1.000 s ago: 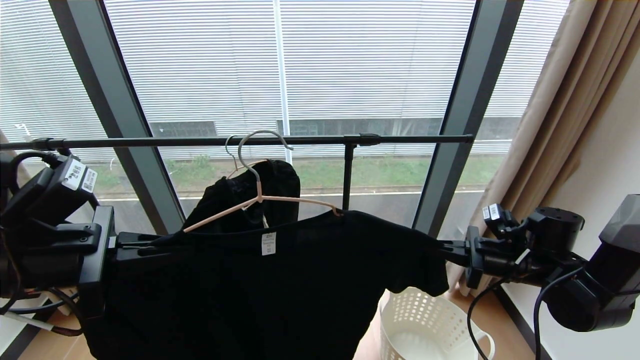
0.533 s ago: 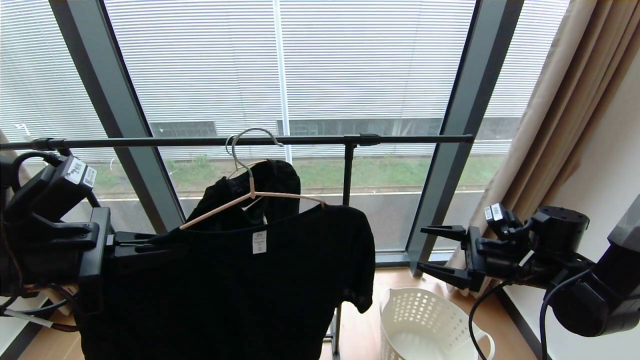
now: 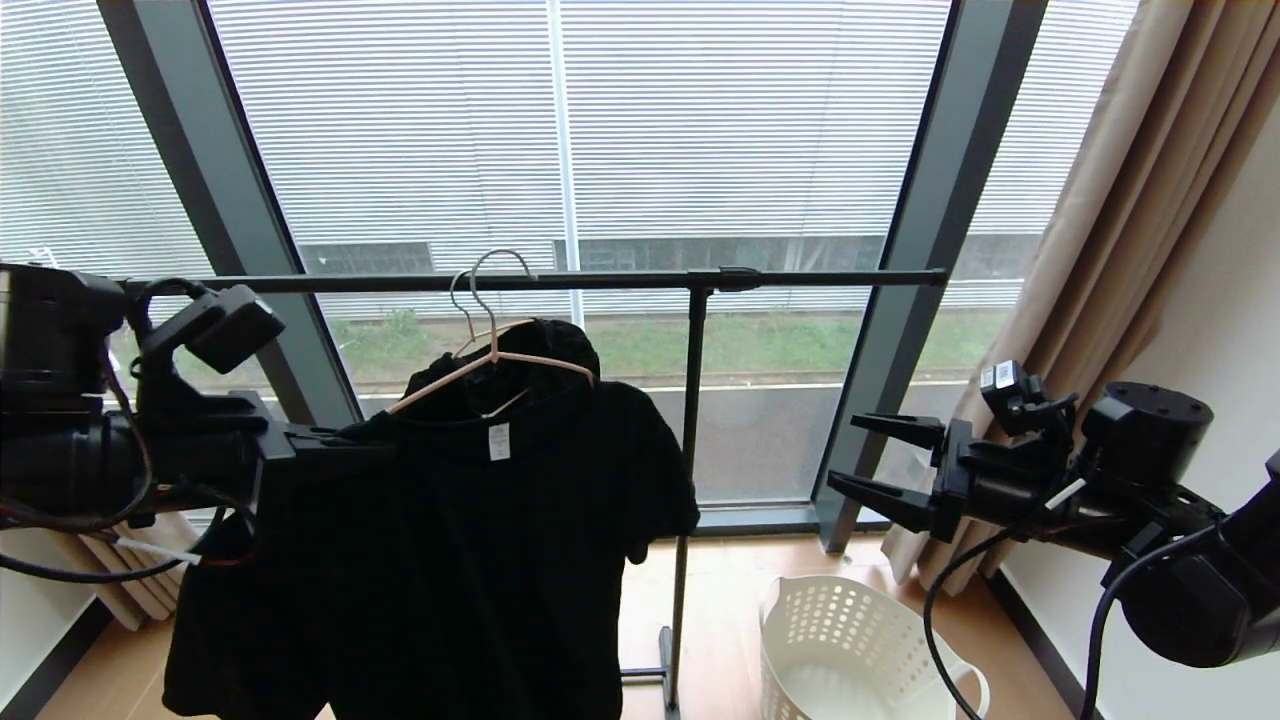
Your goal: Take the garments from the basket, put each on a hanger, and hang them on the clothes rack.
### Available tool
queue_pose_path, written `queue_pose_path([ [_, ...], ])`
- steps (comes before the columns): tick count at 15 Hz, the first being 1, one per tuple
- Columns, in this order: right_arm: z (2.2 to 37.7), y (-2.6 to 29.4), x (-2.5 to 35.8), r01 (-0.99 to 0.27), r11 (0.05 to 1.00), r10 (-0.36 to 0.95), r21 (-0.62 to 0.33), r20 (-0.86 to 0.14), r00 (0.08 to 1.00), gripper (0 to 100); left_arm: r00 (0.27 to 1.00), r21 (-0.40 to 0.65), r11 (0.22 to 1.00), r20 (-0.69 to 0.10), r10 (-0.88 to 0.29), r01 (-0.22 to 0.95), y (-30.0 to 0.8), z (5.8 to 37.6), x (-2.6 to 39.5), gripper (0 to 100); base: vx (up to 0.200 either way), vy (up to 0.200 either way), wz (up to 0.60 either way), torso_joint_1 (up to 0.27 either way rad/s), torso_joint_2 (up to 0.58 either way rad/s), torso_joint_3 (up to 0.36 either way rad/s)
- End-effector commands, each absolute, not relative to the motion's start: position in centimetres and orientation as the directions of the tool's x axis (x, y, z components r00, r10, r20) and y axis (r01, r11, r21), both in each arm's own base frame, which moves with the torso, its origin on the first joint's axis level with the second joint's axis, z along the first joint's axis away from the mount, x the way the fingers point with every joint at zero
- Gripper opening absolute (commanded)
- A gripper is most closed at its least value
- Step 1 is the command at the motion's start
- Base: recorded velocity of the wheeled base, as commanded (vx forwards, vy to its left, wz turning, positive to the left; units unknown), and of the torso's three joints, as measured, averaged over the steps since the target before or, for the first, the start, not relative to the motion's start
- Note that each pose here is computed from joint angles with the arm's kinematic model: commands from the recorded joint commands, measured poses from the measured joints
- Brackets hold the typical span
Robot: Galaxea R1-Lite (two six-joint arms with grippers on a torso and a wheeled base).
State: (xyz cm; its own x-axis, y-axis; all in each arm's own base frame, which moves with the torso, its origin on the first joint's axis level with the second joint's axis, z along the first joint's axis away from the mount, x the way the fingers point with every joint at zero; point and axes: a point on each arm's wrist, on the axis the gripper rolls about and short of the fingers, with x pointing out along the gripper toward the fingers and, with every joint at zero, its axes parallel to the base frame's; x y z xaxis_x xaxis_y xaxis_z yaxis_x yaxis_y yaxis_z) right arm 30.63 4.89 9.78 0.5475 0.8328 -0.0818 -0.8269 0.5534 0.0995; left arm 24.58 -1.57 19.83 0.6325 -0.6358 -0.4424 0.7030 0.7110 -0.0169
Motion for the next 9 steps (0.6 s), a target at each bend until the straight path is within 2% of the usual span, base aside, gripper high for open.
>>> queue_pose_path([
  [1, 11.6, 5.4, 30.2, -0.831, 0.551, 0.835, 0.074, -0.042, 0.549, 100, 0.626, -0.042, 0.724, -0.469, -0.623, 0.689, -3.2, 19.0, 27.2, 0, 0.000, 0.000, 0.00, 0.000, 0.00, 0.000],
  [5, 11.6, 5.4, 30.2, -0.831, 0.551, 0.835, 0.074, -0.042, 0.549, 100, 0.742, -0.029, 0.838, -0.449, -0.498, 0.545, -7.1, 17.8, 31.2, 0, 0.000, 0.000, 0.00, 0.000, 0.00, 0.000],
  [9, 11.4, 5.4, 30.2, -0.831, 0.551, 0.835, 0.078, -0.046, 0.549, 100, 0.752, -0.035, 0.851, -0.452, -0.481, 0.523, -8.7, 17.1, 32.8, 0, 0.000, 0.000, 0.00, 0.000, 0.00, 0.000],
])
